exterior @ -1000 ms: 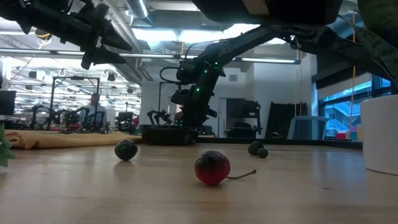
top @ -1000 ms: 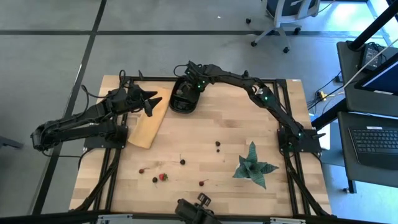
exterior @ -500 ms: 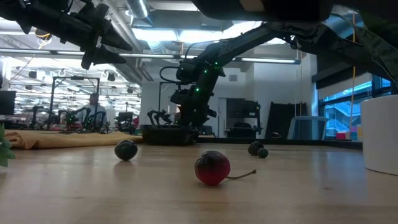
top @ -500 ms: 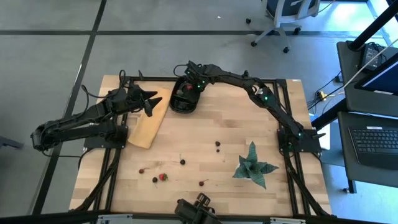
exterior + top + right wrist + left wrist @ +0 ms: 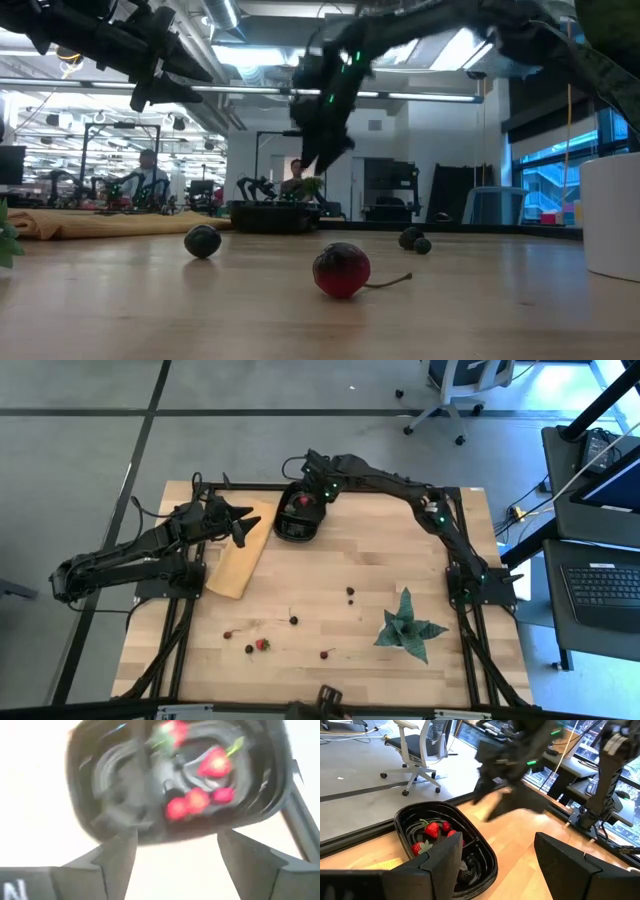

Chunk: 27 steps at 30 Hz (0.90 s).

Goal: Pick and placing Produce into tupperware
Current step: Put the blackberry into the black bin

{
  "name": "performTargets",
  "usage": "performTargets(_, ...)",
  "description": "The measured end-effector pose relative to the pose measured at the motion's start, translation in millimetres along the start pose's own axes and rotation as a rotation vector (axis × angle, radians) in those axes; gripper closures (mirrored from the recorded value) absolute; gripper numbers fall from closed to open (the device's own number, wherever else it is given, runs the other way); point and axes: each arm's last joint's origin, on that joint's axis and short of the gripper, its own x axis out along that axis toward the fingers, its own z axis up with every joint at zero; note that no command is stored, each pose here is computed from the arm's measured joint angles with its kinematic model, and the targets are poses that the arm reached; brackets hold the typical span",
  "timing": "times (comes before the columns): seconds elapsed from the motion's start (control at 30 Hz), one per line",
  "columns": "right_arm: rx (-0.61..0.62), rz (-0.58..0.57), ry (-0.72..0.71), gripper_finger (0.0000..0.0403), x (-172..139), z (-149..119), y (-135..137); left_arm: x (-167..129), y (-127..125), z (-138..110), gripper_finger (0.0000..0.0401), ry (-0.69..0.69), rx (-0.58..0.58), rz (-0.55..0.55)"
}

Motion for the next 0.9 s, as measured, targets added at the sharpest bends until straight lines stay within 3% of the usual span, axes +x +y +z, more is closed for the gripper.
performTargets(0.13,-0.155,0.034,0.066,0.0128,-40,-12,37,0,0,0,0.0161,0.000,0.000,0.000)
performTargets(0.27,-0.281,0.068,0.115,0.0128,-60,-23,75,0,0,0,0.0161,0.000,0.002,0.000)
performTargets(0.53,-0.462,0.134,0.056,0.0128,-96,-41,145,0,2,-4,0.0161,0.041,0.001,0.016)
performTargets(0.7,-0.492,0.178,0.118,0.0128,-98,-57,158,0,2,-5,0.0161,0.048,0.009,0.018)
performTargets(0.9,-0.429,0.223,0.137,0.0128,-61,-101,149,-4,1,-3,0.0161,0.023,0.049,0.011)
